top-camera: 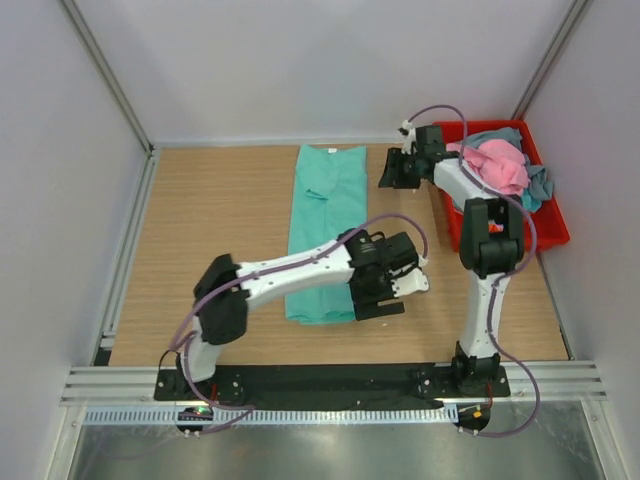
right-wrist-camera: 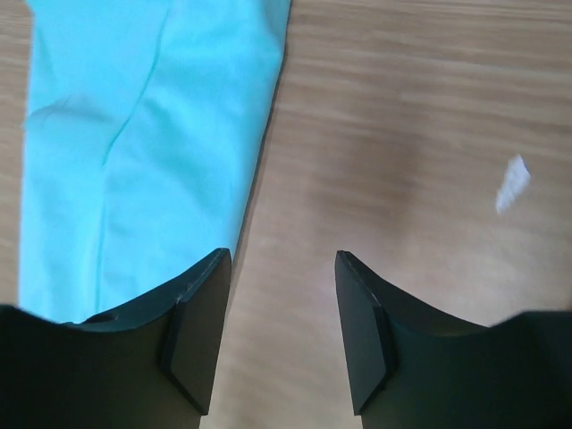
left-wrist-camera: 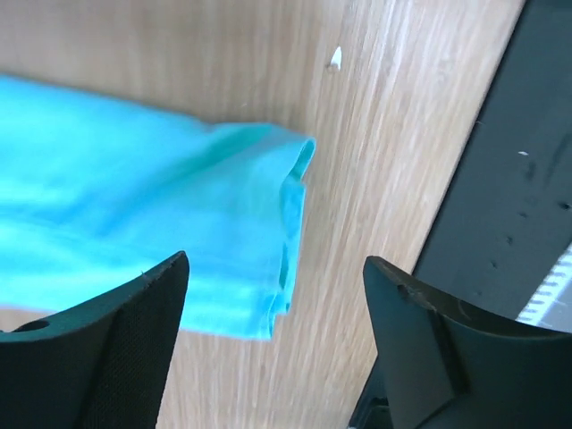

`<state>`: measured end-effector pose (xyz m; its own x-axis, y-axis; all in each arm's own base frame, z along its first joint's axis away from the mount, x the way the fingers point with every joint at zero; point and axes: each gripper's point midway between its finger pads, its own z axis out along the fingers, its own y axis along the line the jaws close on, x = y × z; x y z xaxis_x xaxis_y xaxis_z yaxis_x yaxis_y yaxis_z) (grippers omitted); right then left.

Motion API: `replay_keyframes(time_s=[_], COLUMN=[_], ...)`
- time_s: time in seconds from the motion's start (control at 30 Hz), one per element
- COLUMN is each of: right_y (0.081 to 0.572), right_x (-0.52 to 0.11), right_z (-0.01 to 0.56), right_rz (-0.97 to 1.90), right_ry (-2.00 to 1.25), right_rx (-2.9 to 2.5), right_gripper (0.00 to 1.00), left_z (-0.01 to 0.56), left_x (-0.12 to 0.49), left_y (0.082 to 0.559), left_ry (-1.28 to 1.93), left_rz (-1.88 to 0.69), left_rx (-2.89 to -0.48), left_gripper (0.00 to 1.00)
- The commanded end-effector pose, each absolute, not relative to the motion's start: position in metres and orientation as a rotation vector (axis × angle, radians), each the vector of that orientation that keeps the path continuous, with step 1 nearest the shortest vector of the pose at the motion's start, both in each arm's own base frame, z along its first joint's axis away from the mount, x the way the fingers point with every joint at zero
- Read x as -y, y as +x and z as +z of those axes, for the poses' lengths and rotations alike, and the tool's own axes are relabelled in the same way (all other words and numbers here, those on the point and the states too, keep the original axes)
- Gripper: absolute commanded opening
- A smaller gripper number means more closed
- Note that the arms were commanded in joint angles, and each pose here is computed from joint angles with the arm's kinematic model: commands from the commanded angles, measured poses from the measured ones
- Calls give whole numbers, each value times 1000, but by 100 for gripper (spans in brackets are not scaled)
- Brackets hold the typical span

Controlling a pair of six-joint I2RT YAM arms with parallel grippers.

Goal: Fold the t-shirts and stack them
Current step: Fold the tshirt

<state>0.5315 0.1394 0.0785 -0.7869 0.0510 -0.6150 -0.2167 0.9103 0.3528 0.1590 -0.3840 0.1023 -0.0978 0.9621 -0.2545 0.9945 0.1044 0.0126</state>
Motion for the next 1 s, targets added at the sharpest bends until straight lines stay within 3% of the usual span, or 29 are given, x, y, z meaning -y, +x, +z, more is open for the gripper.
replay_keyframes(time_s=[0.0,0.1,0.23,0.37,0.77,0.97], right_y=[505,453,386,350,253,222], right_x=[-139,-144,-157,-168,-176,-173], right_z=[185,180,138,120,39,31], right_rz=[567,671,868,1051,1340,1359], right_ry=[-158,-120,-46,-34,303,375], right_rx=[-2205,-2249,-2388,-2486,-2783,-2886], right_gripper=[56,57,57,58,65,67], left_z=[196,206,175,147,84,64], left_x=[378,345,294,257,195,192], left_y=[168,191,225,251,261,248], left_ry=[1722,1526,1160,757,-90,-203], left_rz=[-340,-321,-351,-499,-865,-912], left_rx=[-1999,-2039,-2287,-2470,-2713,-2764], left_gripper=[80,83,81,78,70,68])
